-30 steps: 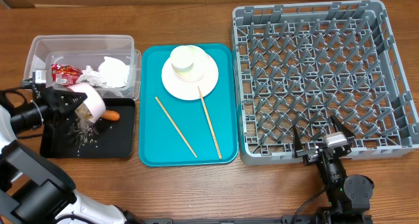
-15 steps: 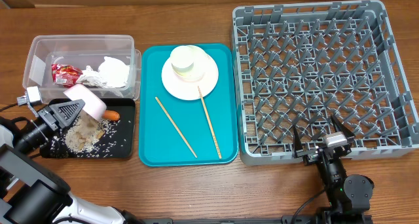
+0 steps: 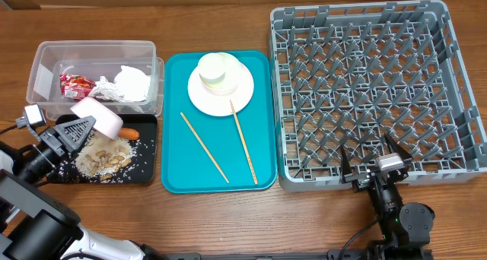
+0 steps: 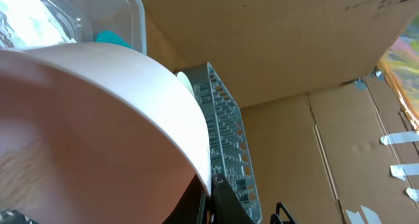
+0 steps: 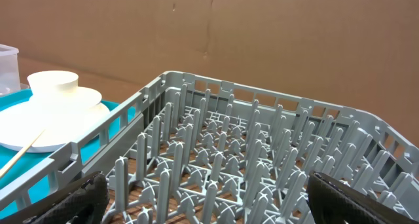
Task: Sort waste into correct bins and load items into the dishwasher
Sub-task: 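Tip the pink bowl to dump rice and shells onto the black tray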
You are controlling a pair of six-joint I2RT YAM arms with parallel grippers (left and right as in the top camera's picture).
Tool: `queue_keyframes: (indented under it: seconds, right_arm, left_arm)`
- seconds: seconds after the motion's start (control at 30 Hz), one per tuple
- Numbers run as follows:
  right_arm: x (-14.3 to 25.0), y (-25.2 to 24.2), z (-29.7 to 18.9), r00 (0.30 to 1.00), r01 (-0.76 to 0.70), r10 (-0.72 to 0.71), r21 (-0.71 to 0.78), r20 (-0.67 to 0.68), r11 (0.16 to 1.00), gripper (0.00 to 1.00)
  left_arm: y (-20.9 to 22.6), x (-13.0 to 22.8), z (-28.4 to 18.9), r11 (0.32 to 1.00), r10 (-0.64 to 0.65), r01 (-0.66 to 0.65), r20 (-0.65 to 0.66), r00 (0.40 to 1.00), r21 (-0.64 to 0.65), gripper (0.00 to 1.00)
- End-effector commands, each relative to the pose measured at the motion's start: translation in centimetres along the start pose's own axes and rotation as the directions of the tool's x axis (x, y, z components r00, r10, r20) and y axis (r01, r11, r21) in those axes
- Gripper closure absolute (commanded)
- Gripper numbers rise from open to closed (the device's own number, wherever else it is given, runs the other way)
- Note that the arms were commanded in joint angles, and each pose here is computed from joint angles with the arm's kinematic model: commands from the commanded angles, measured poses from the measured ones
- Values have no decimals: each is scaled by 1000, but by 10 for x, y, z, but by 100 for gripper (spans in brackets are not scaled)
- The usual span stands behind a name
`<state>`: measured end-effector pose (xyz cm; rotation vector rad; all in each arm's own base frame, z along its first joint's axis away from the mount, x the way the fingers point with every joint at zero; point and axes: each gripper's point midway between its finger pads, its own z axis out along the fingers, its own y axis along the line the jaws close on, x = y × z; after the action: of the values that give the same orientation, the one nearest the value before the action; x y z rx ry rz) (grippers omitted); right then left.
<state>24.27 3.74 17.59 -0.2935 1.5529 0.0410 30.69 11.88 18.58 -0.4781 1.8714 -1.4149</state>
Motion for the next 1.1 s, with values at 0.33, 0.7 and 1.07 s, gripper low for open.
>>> queue_keyframes:
  seconds: [0.33,0.7,1.07]
  right_arm:
    - [2,0,0,1000,-7,7,2,2,1000,0]
    - [2,0,0,1000,-7,7,2,2,1000,0]
    - [2,0,0,1000,-7,7,2,2,1000,0]
  left_arm:
    - [-18,1,-2,997,72,-73,32,997,29,96]
    - [-14,7,3,998,67,-67,-16,998,11,96]
    - [-13,8,4,996,93,-92,-26,995,7,96]
